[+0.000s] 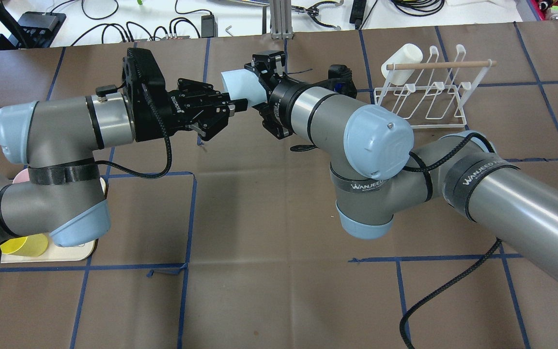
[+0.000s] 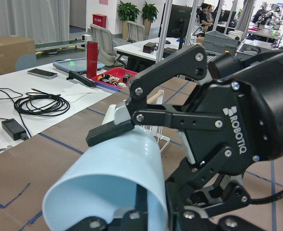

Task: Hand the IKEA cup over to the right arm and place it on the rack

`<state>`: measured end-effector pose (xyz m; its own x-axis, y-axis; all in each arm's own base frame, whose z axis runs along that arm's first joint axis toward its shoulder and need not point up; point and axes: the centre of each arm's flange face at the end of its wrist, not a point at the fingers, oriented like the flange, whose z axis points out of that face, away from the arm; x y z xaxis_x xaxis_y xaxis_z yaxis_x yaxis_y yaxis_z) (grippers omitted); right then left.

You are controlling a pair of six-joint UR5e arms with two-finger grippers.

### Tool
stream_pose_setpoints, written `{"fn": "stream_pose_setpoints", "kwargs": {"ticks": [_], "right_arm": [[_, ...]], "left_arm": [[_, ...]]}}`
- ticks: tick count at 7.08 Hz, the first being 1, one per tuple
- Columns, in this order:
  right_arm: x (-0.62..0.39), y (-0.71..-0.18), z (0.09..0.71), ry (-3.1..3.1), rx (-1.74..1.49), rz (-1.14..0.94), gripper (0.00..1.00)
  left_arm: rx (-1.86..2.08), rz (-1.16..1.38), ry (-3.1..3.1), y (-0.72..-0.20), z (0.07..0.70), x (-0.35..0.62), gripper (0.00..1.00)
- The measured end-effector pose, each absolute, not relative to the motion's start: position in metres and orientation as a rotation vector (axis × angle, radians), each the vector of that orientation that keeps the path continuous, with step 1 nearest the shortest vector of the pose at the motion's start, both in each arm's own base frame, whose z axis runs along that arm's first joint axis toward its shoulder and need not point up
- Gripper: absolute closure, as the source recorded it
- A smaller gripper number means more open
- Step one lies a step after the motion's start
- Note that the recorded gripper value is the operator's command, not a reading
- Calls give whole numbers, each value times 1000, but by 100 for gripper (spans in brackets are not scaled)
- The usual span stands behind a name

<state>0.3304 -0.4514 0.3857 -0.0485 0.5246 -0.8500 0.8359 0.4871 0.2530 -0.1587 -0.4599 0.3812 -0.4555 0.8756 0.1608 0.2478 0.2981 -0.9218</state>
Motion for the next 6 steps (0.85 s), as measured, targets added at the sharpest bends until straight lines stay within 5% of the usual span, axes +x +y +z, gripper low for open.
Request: {"fn": "stream_pose_setpoints", "kwargs": {"ticks": [1,2,6], "right_arm": [[331,-451,386,1713,1166,-381,74],[331,-451,386,1713,1165,-381,75],[326,-464,394,1698,1161,-414,85]], "left_arm": [[-989,1154,-1881,-460,381,-159,4],[-975,1147,-1879,-460,381,-159,1],[-921,1195,-1938,-465,389,-129,1]]}}
